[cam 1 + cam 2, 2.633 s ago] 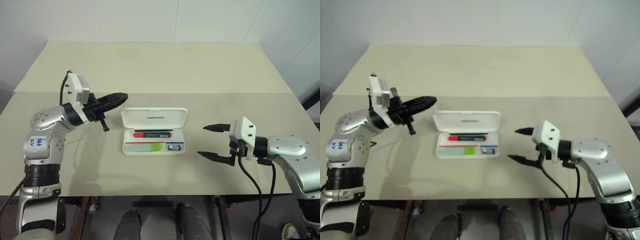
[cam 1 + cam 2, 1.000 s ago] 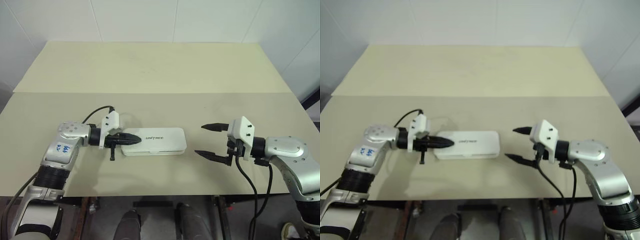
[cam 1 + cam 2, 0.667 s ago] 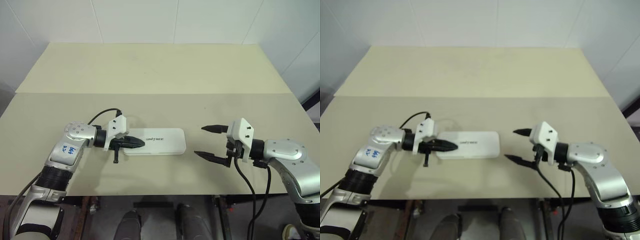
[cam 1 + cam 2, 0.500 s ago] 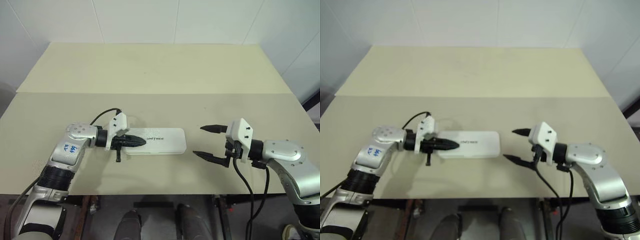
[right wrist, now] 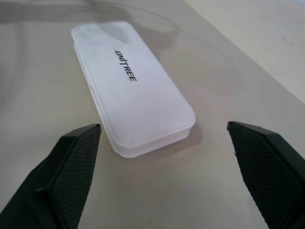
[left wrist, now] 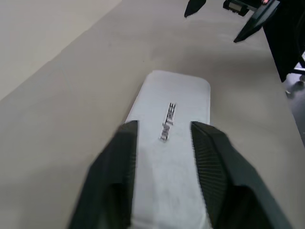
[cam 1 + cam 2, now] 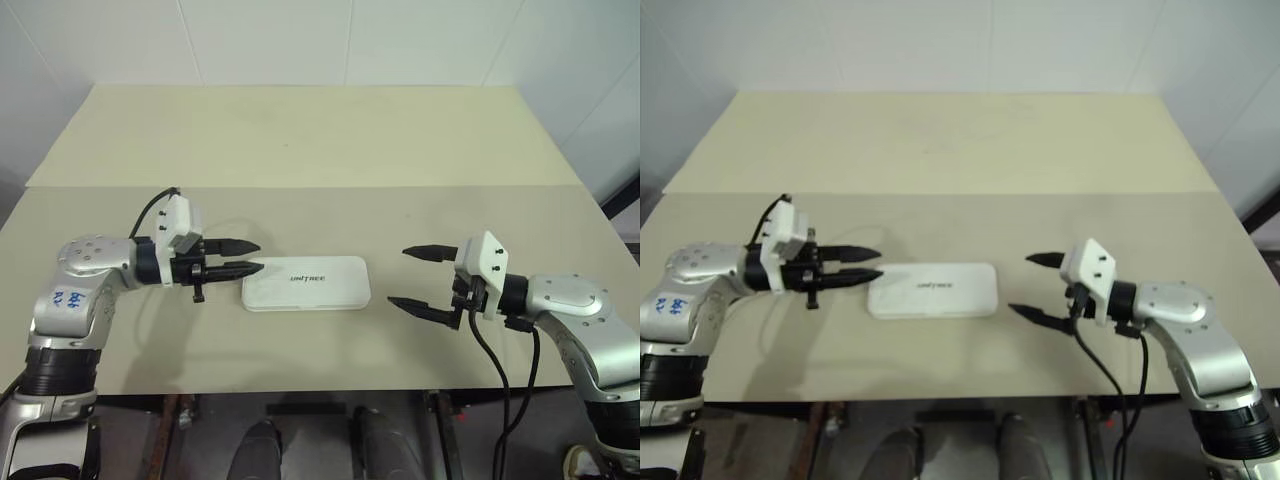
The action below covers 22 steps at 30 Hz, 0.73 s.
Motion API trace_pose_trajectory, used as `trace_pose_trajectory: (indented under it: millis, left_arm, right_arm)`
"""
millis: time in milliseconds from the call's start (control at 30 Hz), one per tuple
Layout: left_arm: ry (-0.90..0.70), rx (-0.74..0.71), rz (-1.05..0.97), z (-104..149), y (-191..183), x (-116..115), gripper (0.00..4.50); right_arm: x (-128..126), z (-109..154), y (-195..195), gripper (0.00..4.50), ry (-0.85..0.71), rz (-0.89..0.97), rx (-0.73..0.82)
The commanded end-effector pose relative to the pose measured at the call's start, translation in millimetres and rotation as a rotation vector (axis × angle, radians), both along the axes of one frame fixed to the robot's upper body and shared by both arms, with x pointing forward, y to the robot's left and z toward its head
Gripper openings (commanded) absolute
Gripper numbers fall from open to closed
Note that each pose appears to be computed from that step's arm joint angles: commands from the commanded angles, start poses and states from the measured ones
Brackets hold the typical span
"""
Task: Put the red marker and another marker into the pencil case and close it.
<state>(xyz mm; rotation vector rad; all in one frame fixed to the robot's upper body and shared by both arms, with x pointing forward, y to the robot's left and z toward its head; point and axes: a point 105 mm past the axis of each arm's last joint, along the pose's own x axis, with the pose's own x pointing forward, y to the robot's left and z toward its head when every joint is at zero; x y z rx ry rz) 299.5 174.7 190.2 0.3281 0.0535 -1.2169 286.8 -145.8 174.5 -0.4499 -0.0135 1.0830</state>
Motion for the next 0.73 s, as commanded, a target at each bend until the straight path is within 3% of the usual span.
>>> trace_pose_trajectory:
  millis: [33,200,467,733]
  left_arm:
    - [-0.066,-0.01,0.008,7.7,3.0,-4.3,2.97]
    - [-0.082,-0.031,0.02,8.3,2.0,-2.7,4.48]
    - [-0.113,-0.059,0.001,10.2,-4.5,-3.1,4.48]
    - [-0.132,-0.036,0.046,2.8,-1.2,-1.4,4.48]
  right_arm:
    - [-0.1,16.8,3.8,4.5,-0.063,0.047,0.018]
    - [7.2,29.7,-0.4,4.5,-0.095,0.043,0.027]
    - [24.7,43.5,-16.0,4.5,-0.15,-0.014,0.021]
    - [22.2,46.1,-13.3,4.5,-0.137,0.006,0.021]
